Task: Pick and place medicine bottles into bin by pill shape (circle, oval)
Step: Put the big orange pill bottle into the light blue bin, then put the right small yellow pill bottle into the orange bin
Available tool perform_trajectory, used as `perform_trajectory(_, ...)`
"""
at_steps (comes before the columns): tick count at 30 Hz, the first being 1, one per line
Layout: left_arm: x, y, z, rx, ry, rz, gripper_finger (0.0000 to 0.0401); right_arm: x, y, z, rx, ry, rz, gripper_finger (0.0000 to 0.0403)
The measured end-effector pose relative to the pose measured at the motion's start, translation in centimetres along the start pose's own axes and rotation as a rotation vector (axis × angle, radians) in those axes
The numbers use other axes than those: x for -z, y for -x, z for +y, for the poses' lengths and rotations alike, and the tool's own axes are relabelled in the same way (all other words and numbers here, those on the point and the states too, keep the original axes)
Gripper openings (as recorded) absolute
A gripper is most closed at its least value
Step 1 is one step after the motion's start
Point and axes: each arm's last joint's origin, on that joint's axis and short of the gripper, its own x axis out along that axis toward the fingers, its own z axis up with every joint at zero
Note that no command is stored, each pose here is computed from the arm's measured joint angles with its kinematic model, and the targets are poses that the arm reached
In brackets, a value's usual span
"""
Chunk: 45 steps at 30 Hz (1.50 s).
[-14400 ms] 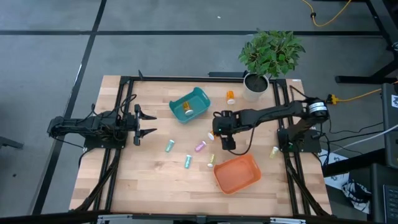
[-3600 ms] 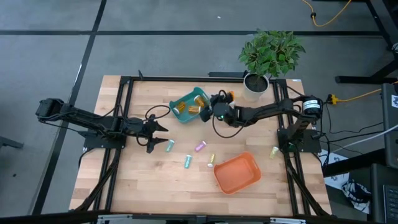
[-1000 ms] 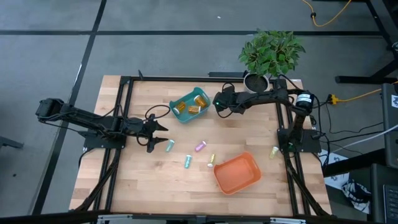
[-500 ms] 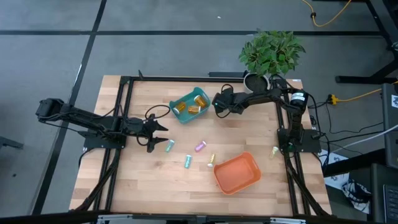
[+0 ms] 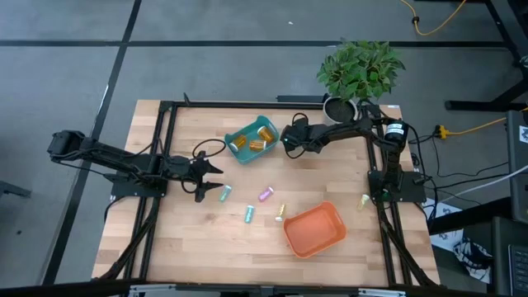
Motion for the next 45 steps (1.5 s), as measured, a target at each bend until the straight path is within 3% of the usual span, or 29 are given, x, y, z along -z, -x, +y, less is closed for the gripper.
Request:
perform_trajectory(6,0.0,0.0,0.0,0.000,0.000,0.000,0.0229,0.3,1.9,0.3,0.013,0.053,-0.061,0.0220)
perform_trajectory(9,0.0,0.0,0.0,0.000,0.000,0.000,0.0229,0.0,3.5,0.1,0.019,0.055,-0.113,0.0209)
perform_trajectory(18,0.0,0.0,0.0,0.000,0.000,0.000,0.0229,-0.8,9.5,0.2,-0.155,0.071,-0.254,0.0214)
perform_trajectory(22,0.0,0.0,0.0,0.000,0.000,0.000,0.0229,-1.1,12.4,1.9,-0.322,0.236,-0.397,0.0231)
perform_trajectory(26,0.0,0.0,0.0,0.000,0.000,0.000,0.0229,-1.3,14.8,3.9,-0.641,0.438,-0.520,0.0227)
perform_trajectory(29,0.0,0.0,0.0,0.000,0.000,0.000,0.0229,-1.8,15.7,4.5,-0.821,0.478,-0.585,0.0219)
perform_trajectory(35,0.0,0.0,0.0,0.000,0.000,0.000,0.0229,-2.8,15.5,4.2,-0.749,0.347,-0.633,0.0201)
perform_trajectory(45,0.0,0.0,0.0,0.000,0.000,0.000,0.0229,-2.3,15.6,4.4,-0.766,0.349,-0.603,0.0199)
